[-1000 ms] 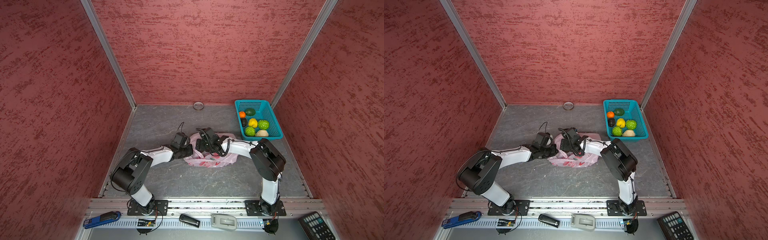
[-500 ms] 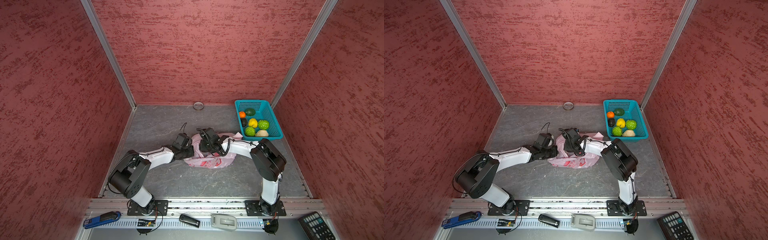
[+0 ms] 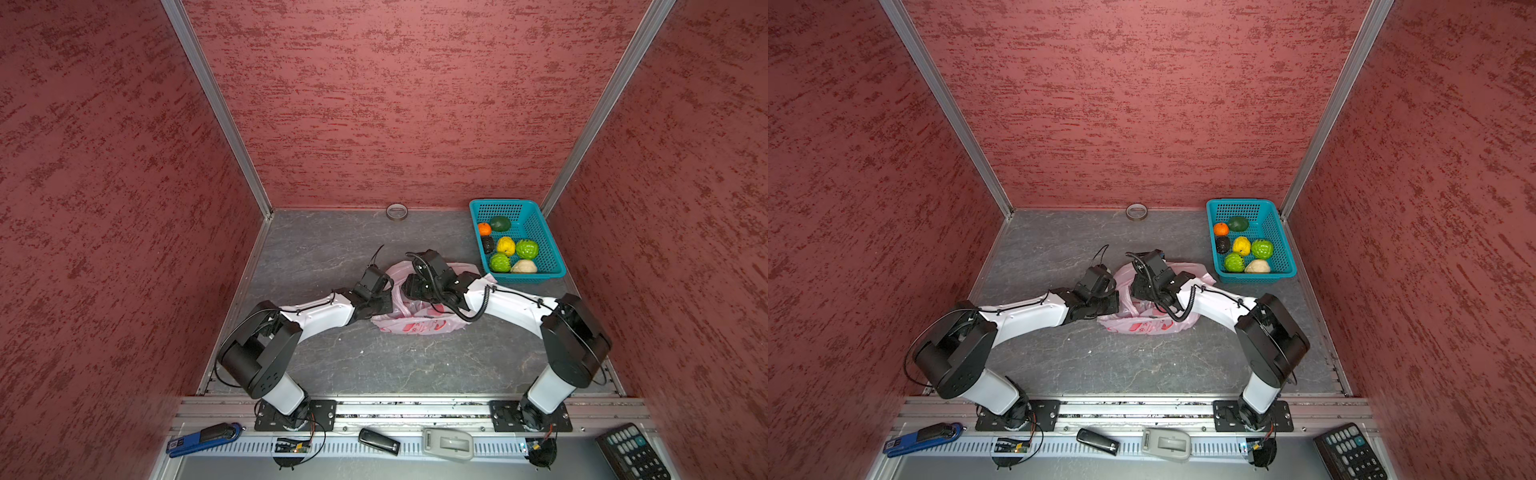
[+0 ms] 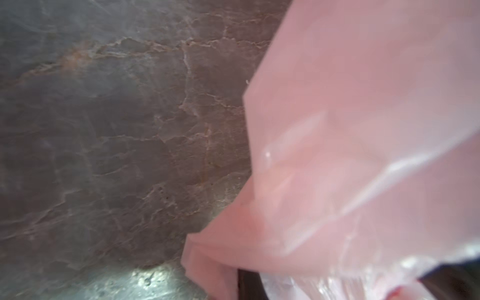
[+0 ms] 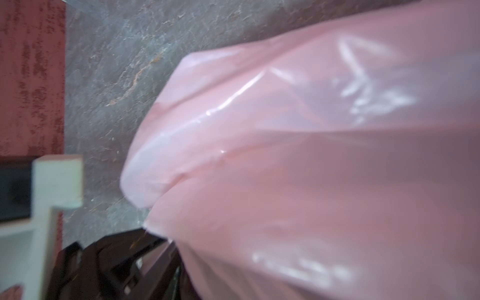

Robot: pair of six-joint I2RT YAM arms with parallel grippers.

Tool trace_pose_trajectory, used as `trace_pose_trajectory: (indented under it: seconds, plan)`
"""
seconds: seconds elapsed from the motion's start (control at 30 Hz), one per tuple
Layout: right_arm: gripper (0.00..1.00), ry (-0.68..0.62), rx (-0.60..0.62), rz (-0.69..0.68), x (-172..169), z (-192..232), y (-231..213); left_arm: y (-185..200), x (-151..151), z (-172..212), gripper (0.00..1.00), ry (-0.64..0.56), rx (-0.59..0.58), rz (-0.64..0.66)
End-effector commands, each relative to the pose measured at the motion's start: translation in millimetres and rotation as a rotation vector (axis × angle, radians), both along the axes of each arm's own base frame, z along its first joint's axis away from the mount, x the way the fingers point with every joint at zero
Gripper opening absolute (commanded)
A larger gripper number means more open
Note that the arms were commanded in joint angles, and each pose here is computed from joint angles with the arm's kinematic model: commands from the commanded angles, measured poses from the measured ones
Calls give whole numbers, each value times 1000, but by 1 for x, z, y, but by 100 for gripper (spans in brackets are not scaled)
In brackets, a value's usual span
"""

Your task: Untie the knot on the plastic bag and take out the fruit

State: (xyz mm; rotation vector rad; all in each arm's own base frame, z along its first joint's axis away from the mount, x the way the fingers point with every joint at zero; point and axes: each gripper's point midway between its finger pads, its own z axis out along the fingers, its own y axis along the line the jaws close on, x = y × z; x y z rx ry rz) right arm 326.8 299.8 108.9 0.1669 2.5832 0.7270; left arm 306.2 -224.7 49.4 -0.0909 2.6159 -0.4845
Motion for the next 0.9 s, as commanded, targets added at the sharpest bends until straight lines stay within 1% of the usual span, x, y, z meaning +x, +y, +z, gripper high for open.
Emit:
trace_pose_trajectory:
  seconds: [0.0, 0.13, 0.2, 0.3, 0.53, 0.6, 0.67, 0.8, 0.87]
  plan:
    - [43, 1, 58, 13, -9, 13, 0, 2, 6, 16, 0, -46, 18, 24]
    - [43, -30, 131, 42, -11, 28, 9, -6, 7, 22, 0, -65, 26, 4]
    - [43, -42, 161, 52, -11, 36, 12, -9, 6, 19, 0, -54, 34, -4]
    - [43, -59, 181, 57, -13, 49, 12, -12, 7, 17, 0, -51, 43, -6]
    - [44, -107, 168, 41, -13, 72, 1, -12, 10, 15, 0, -39, 75, -3]
    - [45, -84, 113, 36, -14, 66, -4, -11, 9, 16, 0, -38, 79, -2]
    - [45, -54, 85, 34, -17, 54, -9, -9, 7, 17, 0, -35, 86, -2]
    - [45, -8, 78, 7, -28, 13, -19, -8, 1, 15, 0, -40, 98, -3]
    - [46, -26, 84, -12, -25, -3, -23, -13, -2, 10, 0, -37, 101, -13]
